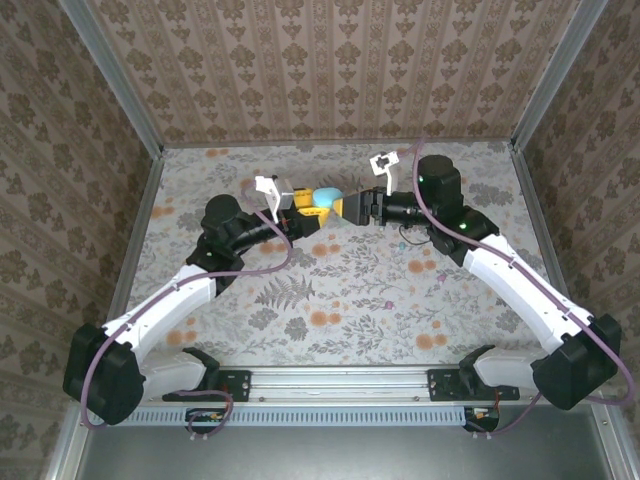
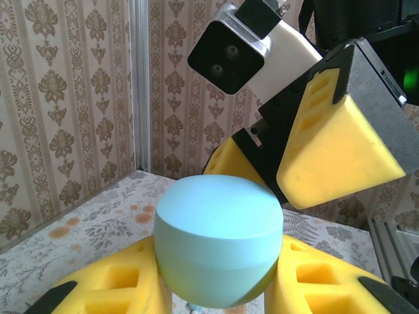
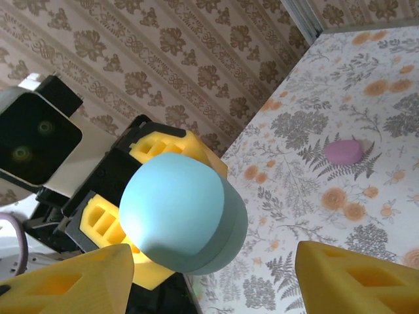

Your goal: Insert wireless bluetooth earbuds into charging case

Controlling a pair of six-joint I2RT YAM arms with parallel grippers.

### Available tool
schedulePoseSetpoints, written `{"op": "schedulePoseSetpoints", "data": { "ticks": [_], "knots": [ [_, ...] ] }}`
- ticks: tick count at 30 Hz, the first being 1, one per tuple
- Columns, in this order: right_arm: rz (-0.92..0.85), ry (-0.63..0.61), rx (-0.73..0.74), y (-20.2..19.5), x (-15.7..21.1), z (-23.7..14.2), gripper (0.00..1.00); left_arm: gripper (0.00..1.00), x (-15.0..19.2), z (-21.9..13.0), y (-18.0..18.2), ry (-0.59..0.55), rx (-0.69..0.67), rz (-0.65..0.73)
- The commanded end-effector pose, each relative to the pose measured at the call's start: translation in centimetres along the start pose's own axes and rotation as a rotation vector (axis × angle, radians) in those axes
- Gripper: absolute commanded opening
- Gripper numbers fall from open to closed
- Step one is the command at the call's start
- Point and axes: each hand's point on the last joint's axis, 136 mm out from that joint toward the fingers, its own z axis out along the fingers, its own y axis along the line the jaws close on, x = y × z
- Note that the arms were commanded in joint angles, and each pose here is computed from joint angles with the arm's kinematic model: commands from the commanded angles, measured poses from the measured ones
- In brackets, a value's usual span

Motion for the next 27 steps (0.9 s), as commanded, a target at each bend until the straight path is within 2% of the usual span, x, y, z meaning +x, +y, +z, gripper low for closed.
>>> {"op": "schedulePoseSetpoints", "data": {
  "ticks": [1,4,9,14,27],
  "knots": [
    [0.111,-0.031,-0.042,1.3,-1.7,0.1,0.64,0.31,-1.6,-0.3,-0.5,-0.053,-0.011,0.052],
    [0.081,0.000,-0.087,2.1,-1.2,0.3,0.65,0.31,-1.7,-0.3,-0.4,-0.056,-0.016,0.049],
    [-0.013,0.007,-0.027,0.8,0.2,0.0,0.67,0.31,-2.0,-0.4,-0.5,-0.070,-0.018,0.045],
    [-0.012,0.018,-0.006,0.1,0.4,0.3,0.68,0.31,-2.2,-0.4,-0.7,-0.074,-0.006,0.037],
    [-0.010,-0.096,0.082,-0.3,-2.7,-0.3,0.65,0.31,-2.3,-0.2,-2.7,-0.044,0.110,0.041]
  ]
}}
